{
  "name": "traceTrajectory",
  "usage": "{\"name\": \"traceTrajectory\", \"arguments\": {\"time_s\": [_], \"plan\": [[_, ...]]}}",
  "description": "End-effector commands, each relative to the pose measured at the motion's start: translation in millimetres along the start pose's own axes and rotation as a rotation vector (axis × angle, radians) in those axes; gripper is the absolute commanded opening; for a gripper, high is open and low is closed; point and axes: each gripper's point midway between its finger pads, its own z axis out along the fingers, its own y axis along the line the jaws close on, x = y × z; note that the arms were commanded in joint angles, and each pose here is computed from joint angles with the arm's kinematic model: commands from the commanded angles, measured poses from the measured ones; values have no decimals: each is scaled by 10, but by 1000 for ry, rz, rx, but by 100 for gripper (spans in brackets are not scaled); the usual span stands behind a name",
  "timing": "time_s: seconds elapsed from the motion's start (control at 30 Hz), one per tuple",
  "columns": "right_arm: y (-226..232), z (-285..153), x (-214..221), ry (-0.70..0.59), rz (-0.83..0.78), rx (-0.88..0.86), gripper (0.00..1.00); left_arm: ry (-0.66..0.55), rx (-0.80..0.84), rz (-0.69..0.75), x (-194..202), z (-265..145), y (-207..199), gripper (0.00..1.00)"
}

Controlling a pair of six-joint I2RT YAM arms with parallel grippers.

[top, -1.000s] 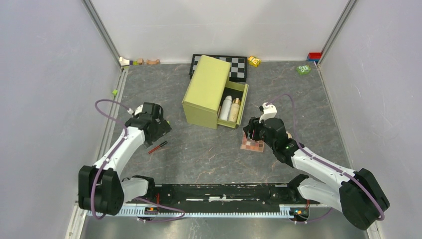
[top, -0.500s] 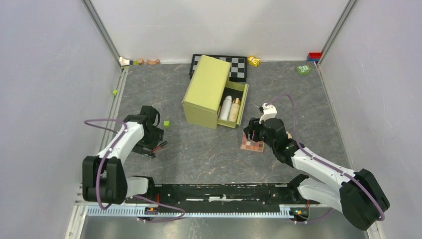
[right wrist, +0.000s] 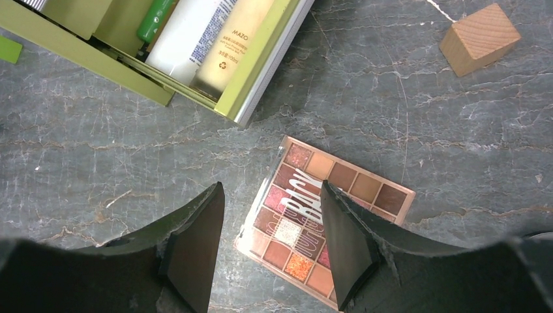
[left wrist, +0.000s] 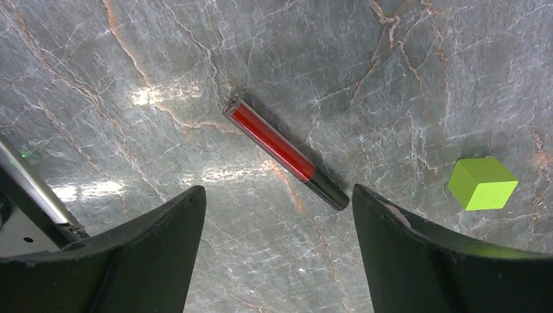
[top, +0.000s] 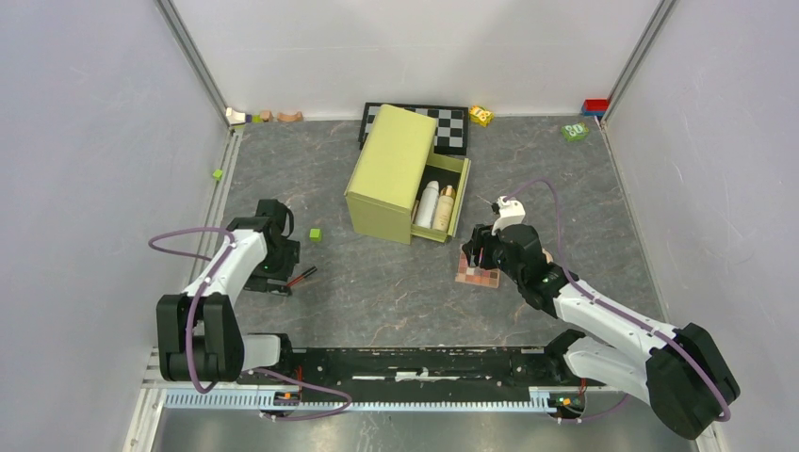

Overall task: Organize the makeup
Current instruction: Pick up the makeup from the center of the board.

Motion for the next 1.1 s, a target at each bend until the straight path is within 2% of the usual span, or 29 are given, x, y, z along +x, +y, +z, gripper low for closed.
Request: {"name": "traceTrajectory", "arguments": {"time_s": [0.0, 0.37, 0.67, 0.83, 1.07], "plan": [[29, -7, -88, -27, -8, -12, 62, -32, 25, -98, -61, 32, -35, 88], [38, -17, -122, -28, -31, -16, 63, -82, 2, -118, -106, 226, -16, 85], [-20, -66, -65, -31, -20, 0, 63, -58, -22, -150, -69, 448, 43, 79], [-17, -69, -77, -31, -20, 1, 63, -59, -39, -136, -68, 476, 52, 66], [-10, -73, -86, -31, -14, 0, 63, -55, -40, -114, -61, 496, 68, 40]]}}
